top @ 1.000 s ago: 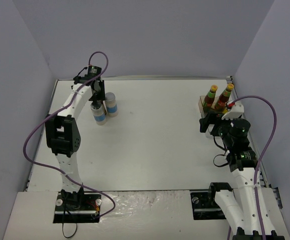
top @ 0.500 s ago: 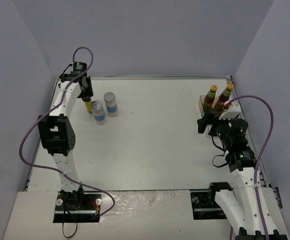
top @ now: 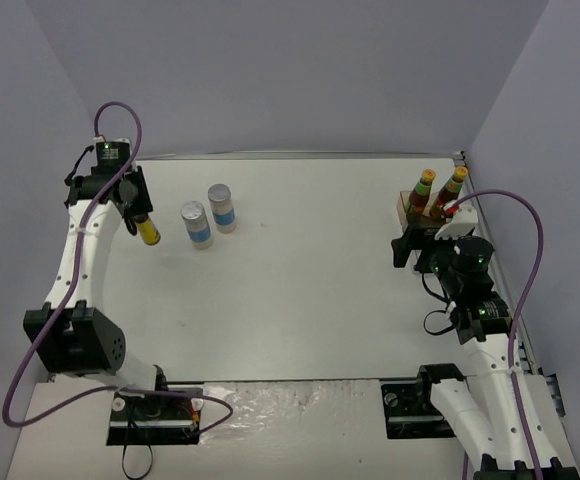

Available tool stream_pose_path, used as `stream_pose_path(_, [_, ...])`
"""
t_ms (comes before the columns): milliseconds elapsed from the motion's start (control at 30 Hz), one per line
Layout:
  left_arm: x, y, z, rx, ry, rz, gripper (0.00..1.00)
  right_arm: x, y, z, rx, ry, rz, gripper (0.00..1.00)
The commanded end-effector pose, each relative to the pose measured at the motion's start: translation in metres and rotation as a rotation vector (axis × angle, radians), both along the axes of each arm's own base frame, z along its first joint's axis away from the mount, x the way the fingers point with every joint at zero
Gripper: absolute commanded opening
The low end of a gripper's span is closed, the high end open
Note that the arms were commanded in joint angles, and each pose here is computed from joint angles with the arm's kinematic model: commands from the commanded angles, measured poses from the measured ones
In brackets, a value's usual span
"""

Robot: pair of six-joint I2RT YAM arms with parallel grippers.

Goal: Organize the condiment bottles

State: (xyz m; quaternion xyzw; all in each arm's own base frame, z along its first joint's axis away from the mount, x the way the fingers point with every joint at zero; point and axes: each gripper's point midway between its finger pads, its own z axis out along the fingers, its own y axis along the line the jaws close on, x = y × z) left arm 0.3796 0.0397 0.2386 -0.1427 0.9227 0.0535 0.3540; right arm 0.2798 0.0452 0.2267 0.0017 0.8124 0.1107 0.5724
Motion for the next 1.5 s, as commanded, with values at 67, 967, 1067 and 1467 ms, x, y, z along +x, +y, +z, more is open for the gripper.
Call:
stream_pose_path(67, [-0.057,-0.040,0.013,-0.025,-0.026,-0.105,0.00,0.011,0.003,0.026,-0.010,-0.081,0.005,0.89])
stream_pose_path(967, [-0.007,-0.346,-0.015,-0.083,-0.108,-0.711,0.00,0.013,0.012,0.029,0.067,-0.027,0.012,1.00])
stream_pose_path(1067, [0.000,-0.355,-0.020,-0.082,-0.117,-0.725,0.00,0.010,0.012,0.029,0.064,-0.031,0.017,1.00])
stream_pose_path(1467, [0.001,-0.365,-0.052,-0.063,-0.073,-0.737,0.24,0.009,0.015,0.023,0.051,-0.006,0.040,1.00])
